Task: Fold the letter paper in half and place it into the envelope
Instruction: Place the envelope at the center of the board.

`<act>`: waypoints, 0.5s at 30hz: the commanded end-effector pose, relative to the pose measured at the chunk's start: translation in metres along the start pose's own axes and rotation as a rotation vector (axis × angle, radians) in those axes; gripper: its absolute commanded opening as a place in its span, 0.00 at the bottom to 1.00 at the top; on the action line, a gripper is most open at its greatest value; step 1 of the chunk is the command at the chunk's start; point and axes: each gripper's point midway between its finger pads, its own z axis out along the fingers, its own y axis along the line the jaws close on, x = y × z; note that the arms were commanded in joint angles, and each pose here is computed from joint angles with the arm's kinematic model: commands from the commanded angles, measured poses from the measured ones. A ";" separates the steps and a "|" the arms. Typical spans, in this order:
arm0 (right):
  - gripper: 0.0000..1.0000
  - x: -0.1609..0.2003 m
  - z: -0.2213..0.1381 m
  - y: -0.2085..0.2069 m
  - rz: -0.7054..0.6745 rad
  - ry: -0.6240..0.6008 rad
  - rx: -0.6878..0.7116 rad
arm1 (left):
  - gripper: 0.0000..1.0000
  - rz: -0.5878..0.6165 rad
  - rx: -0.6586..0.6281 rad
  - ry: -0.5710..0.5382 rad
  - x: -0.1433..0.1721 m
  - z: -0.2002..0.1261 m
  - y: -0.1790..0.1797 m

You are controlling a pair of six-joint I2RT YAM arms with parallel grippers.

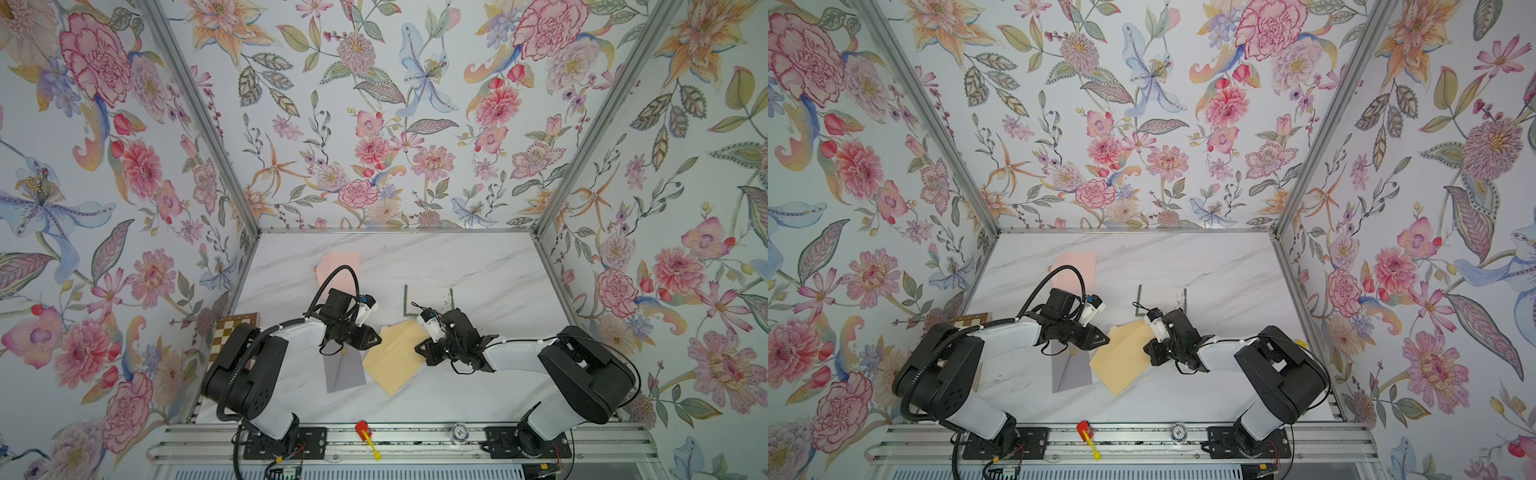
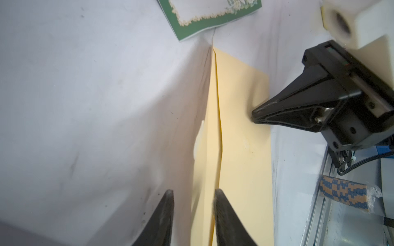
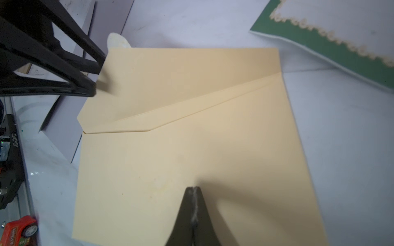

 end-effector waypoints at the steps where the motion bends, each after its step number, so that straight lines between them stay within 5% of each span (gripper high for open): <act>1: 0.04 0.029 0.004 -0.024 0.075 0.092 0.100 | 0.36 -0.003 -0.041 -0.087 -0.019 -0.025 0.000; 8: 0.04 0.031 0.006 -0.023 0.088 0.084 0.090 | 0.33 -0.095 -0.222 -0.178 -0.025 -0.047 0.036; 15: 0.05 0.030 0.009 -0.022 0.094 0.078 0.072 | 0.09 -0.157 -0.119 -0.148 -0.006 -0.017 0.038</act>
